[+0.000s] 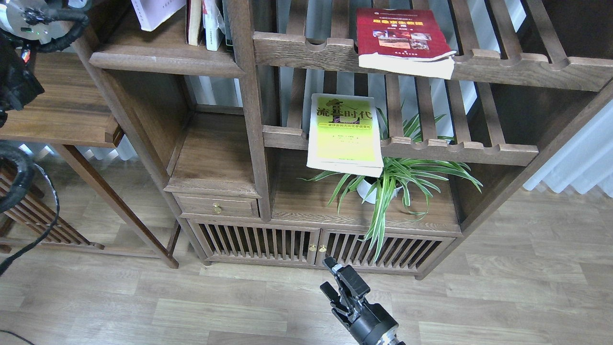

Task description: Organize books on shelf

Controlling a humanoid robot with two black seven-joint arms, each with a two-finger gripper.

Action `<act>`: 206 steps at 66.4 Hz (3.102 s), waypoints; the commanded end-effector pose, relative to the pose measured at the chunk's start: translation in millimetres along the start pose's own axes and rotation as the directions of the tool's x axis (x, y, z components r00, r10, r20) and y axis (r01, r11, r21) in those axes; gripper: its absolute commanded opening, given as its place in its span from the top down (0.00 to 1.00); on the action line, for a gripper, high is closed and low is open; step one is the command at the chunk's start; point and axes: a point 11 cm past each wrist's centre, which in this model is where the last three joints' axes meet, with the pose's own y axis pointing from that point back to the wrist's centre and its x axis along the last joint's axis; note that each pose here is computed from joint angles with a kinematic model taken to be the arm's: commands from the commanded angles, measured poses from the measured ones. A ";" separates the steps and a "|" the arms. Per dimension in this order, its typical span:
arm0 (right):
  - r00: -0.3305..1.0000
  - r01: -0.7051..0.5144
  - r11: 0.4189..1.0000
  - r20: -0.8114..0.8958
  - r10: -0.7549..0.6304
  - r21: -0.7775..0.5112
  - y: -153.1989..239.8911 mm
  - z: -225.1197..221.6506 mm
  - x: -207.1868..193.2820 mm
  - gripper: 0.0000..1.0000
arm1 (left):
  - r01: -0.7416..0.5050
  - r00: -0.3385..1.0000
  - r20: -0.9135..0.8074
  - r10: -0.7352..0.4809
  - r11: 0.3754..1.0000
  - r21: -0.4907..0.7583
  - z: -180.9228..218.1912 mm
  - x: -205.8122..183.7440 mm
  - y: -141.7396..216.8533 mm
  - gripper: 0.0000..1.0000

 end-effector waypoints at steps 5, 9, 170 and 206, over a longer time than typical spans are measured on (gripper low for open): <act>1.000 0.000 1.000 0.000 0.000 0.000 -0.1 -0.1 0.0 0.01 | -0.003 1.000 0.026 0.002 1.000 0.028 -2.7 0.2 0.0 0.95; 1.000 0.000 1.000 -0.001 0.000 -0.002 -0.1 0.1 0.0 0.01 | -0.006 0.999 0.038 0.005 0.999 0.033 -2.5 1.0 0.4 0.94; 0.962 0.267 0.960 0.025 -0.270 0.083 -10.5 -23.0 -86.4 0.01 | 0.268 0.908 -0.244 -0.340 0.920 -0.285 50.3 -9.3 132.7 0.01; 0.899 0.430 0.897 -0.128 -0.418 0.097 -19.8 -78.9 -181.1 0.01 | 0.285 0.849 -0.435 -0.299 0.953 -0.098 -125.8 12.0 179.6 0.02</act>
